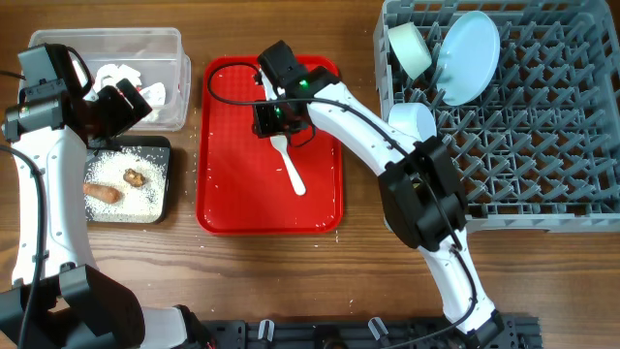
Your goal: Sort waste into correct bins and load items into the dishwasher rack
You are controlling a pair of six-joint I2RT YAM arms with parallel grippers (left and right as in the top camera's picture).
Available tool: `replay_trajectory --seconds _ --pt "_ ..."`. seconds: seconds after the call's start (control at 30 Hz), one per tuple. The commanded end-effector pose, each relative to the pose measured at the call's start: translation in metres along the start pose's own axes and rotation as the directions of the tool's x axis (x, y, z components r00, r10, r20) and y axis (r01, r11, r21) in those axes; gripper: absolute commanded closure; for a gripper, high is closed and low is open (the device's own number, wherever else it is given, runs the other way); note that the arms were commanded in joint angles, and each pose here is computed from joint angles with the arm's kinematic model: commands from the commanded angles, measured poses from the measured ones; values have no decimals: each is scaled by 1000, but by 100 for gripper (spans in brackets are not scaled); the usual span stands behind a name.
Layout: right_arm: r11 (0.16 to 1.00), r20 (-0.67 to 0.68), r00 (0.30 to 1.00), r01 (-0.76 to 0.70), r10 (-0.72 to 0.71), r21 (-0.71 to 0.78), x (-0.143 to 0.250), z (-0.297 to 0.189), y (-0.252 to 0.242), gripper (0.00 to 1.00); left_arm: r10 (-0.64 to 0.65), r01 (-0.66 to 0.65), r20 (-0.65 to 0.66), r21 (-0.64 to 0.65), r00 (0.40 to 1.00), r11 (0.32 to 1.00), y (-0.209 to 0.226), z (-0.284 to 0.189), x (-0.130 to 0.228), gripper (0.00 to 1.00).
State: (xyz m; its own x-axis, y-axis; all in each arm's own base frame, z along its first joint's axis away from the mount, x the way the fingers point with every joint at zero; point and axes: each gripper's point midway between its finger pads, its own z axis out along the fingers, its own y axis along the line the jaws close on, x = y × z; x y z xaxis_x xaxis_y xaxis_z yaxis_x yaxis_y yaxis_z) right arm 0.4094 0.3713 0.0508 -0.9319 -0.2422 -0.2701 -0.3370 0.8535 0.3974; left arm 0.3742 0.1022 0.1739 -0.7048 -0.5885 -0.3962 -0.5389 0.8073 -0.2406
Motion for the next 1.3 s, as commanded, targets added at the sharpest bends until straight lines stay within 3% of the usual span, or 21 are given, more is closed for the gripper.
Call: replay_trajectory --seconds 0.0,0.17,0.33,0.6,0.93,1.07,1.13,1.27 --pt "992 64 994 82 -88 92 -16 -25 -9 47 5 -5 17 0 1000 1000 1 -4 -5 0" --pt "963 -12 981 193 -194 188 5 -11 -37 46 5 -5 18 0 1000 1000 1 -4 -5 0" --pt "971 -60 984 175 -168 162 18 13 -49 53 5 -5 17 0 1000 1000 1 -4 -5 0" --pt "991 -94 986 135 -135 -13 27 21 -32 57 5 -5 17 0 1000 1000 1 -4 -5 0" --pt "997 -112 992 58 -51 56 32 33 -48 61 5 -5 17 0 1000 1000 1 -4 -5 0" --pt "997 -120 991 59 -52 57 34 33 -49 66 5 -5 17 0 1000 1000 1 -4 -5 0" --pt "997 -127 991 51 -43 56 36 33 -49 74 5 -5 17 0 1000 1000 1 -4 -5 0" --pt "998 -129 991 26 -19 52 36 33 -48 77 5 -5 17 0 1000 1000 1 -4 -5 0"
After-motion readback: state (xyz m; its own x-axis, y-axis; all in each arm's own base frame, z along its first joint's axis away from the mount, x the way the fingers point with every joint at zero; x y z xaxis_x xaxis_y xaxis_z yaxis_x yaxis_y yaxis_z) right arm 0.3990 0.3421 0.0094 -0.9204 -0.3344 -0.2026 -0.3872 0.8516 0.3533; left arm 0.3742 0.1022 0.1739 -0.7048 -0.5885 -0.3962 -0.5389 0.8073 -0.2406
